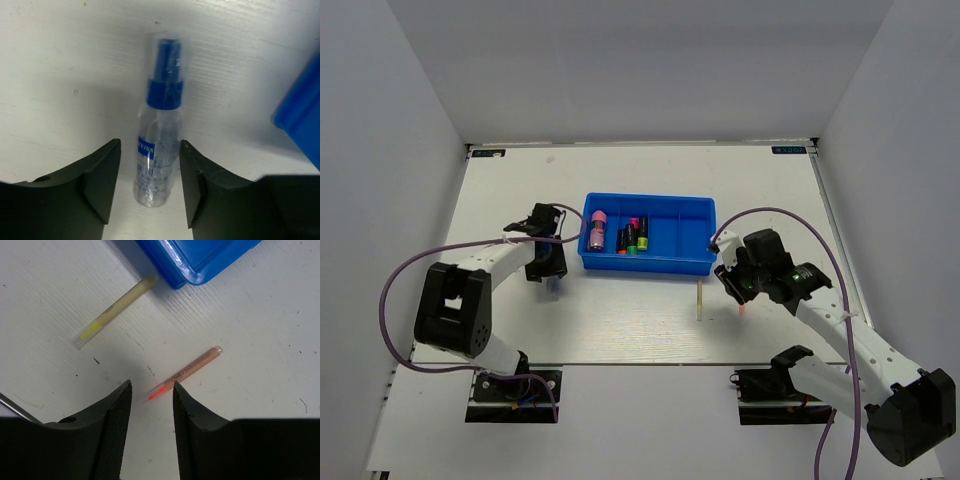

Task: Sort the stationery into containers
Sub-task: Pick up the stationery from the center of the board.

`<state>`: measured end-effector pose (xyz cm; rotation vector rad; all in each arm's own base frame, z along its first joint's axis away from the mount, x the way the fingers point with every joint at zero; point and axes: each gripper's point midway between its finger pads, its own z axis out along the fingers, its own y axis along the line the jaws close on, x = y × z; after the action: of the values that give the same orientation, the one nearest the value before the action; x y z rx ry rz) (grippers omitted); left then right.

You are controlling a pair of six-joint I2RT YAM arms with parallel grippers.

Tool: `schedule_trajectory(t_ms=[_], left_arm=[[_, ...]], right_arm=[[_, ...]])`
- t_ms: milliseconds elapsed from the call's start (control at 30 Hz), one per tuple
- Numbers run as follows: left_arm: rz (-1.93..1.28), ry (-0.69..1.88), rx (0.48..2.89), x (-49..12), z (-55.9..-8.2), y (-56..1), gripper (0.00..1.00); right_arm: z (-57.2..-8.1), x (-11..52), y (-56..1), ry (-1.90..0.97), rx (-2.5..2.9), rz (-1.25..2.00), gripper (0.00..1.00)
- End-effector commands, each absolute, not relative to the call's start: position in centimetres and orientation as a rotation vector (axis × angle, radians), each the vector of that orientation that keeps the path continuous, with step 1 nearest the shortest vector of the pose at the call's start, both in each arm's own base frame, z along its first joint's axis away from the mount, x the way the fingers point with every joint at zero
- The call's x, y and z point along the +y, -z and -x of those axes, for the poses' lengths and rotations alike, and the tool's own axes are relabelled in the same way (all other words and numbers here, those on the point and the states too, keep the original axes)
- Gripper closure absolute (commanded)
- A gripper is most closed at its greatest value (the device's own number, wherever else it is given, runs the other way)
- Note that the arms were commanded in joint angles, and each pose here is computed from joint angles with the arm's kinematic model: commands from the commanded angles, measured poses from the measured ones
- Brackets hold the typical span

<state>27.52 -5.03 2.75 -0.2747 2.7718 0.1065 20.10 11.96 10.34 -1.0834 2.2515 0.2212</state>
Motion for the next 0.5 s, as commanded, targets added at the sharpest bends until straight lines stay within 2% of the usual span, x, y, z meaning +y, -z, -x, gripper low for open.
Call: schedule_trajectory(t_ms=[0, 200, 233, 300, 333, 400, 467], left_arm=[[0.259, -0.262, 2.76, -3.5, -27.2, -2.2, 0.4], [0.284, -0.353, 2.792, -2.4, -25.9, -1.3, 0.49], [0.285, -0.367, 2.798, -2.3, -25.7, -1.3, 0.6], [0.298, -0.38, 2.807, -2.2, -25.5, -1.1, 0.76], [0.301, -0.402, 2.813, -2.0, -25.3, -1.2, 0.89], [0.318, -0.409, 2.805, -2.0, -25.5, -1.8, 0.98], [0.355, -0.385, 2.763, -1.9, -25.8, -3.8, 1.0]], right_arm=[[-20.6, 12.1, -11.2, -0.214, 2.21, 1.079, 0.58], [-20.6, 12.1, -11.3, -0.217, 2.203, 1.08, 0.58], [-20.6, 12.2, -11.4, -0.22, 2.199, 1.084, 0.58], [-20.5, 12.1, -11.3, -0.219, 2.201, 1.084, 0.58], [-20.6, 12.1, -11.4, -0.218, 2.2, 1.078, 0.58], [-20.6, 12.1, -11.5, -0.22, 2.196, 1.077, 0.58], [-20.5, 12.0, -11.5, -0.217, 2.194, 1.076, 0.49]])
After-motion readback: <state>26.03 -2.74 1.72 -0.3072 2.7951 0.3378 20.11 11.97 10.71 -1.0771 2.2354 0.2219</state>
